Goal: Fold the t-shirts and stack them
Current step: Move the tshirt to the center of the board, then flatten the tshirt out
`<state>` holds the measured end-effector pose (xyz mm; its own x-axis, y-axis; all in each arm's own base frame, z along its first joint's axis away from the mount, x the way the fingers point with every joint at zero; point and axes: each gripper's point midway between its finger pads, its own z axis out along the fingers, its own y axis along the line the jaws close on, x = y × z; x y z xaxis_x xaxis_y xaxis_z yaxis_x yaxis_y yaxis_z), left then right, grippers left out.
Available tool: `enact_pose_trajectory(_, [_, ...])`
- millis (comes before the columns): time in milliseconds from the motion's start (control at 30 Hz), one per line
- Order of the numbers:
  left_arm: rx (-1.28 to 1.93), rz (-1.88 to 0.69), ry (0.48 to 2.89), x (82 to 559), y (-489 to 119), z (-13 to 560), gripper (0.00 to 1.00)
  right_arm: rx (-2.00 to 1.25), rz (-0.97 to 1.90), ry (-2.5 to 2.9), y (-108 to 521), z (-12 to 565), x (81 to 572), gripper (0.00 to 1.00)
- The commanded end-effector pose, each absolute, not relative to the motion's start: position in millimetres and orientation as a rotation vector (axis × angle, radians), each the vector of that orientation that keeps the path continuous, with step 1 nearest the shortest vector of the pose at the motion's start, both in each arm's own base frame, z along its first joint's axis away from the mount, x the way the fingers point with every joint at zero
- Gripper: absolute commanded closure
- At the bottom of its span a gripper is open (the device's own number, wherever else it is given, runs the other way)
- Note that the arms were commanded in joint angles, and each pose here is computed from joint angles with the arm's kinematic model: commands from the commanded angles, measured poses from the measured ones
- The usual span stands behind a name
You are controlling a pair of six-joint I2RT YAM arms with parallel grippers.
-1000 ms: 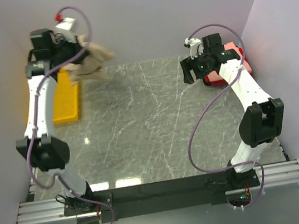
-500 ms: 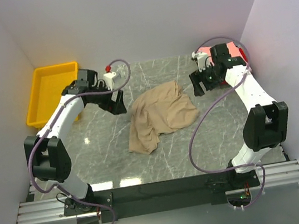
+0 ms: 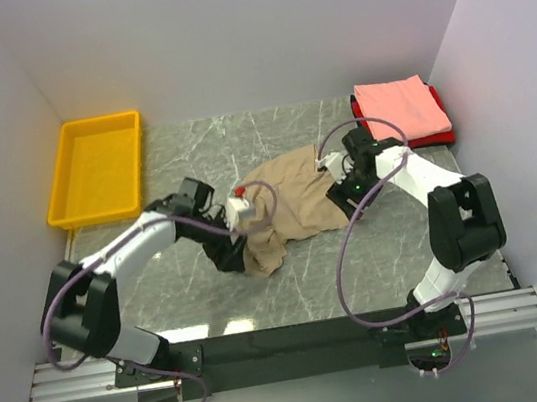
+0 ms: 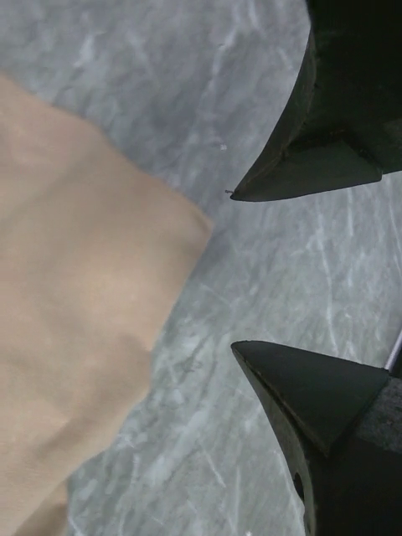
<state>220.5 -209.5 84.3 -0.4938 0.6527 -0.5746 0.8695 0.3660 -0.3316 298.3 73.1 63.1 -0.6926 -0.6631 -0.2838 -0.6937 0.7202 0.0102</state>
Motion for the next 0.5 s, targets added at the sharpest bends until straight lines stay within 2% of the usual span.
enact_pose_trajectory(0, [1.499,-0.792,2.042,206.0,-220.9,89.0,0.17,-1.084,0.066,2.583,77.1,57.1,329.7,0.27])
enact_pose_trajectory(67, [1.551,-0.720,1.913,205.2,-236.1,90.7,0.18,-1.092,0.061,2.580,82.9,52.0,333.0,0.27])
enact_pose_trajectory(233, [1.561,-0.595,1.881,211.3,-252.5,69.2,0.20,-1.148,0.022,2.629,86.6,25.5,334.0,0.27])
enact_pose_trajectory(333, [1.605,-0.553,1.875,212.3,-261.3,53.2,0.24,-1.164,0.002,2.666,83.2,12.7,332.3,0.38])
enact_pose_trajectory(367, [1.619,-0.545,1.864,211.9,-265.3,49.4,0.25,-1.164,-0.003,2.674,81.9,10.4,332.8,0.43])
enact_pose_trajectory(400, [1.629,-0.533,1.872,211.9,-264.4,43.6,0.27,-1.177,-0.005,2.694,81.4,3.9,330.4,0.53])
enact_pose_trajectory(467, [1.628,-0.485,1.905,216.6,-260.6,31.1,0.32,-1.186,-0.007,2.711,79.4,0.8,327.9,0.63])
